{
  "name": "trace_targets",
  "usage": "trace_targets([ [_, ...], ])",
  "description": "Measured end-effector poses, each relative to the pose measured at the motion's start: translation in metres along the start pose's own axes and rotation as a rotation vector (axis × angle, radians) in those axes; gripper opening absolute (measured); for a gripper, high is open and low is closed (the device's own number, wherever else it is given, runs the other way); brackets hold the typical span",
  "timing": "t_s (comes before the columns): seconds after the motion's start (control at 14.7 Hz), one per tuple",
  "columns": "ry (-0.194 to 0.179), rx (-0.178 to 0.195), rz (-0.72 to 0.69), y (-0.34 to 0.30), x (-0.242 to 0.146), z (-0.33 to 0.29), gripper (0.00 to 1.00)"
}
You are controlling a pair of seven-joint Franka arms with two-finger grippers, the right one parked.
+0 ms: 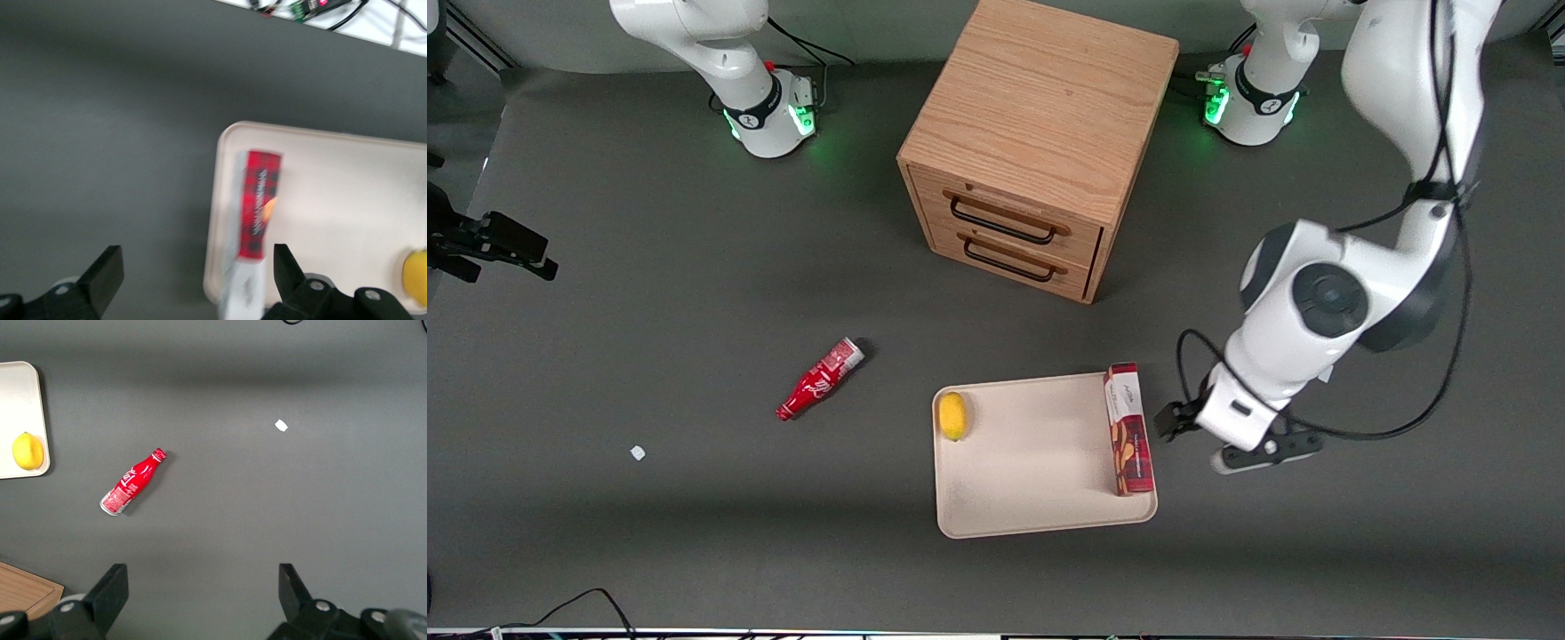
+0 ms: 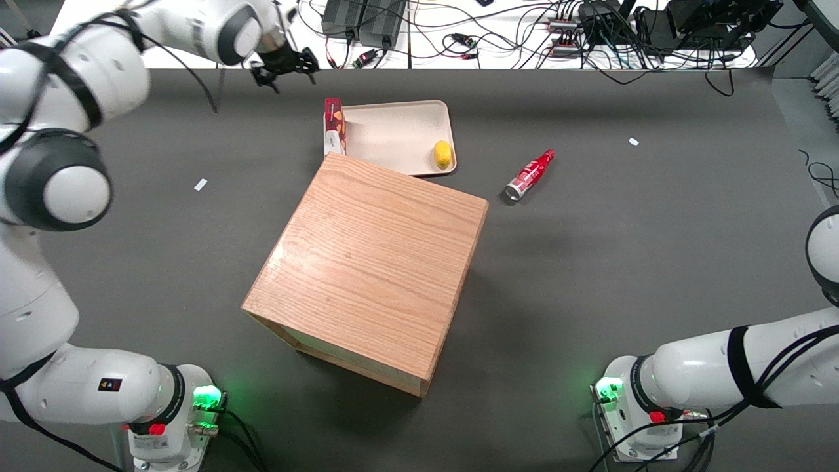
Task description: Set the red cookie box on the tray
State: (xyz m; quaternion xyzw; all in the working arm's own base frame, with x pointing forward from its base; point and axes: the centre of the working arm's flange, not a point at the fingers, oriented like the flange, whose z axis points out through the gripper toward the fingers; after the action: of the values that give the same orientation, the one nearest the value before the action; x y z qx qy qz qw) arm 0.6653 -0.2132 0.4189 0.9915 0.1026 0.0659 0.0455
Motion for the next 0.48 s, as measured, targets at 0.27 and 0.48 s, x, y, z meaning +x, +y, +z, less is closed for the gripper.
trace_targets([
  [0.27, -0.103, 0.075, 0.05, -0.065, -0.009, -0.073, 1.0],
  [0.48, -0.144, 0.118, 0.09, -0.107, -0.016, -0.115, 1.0],
])
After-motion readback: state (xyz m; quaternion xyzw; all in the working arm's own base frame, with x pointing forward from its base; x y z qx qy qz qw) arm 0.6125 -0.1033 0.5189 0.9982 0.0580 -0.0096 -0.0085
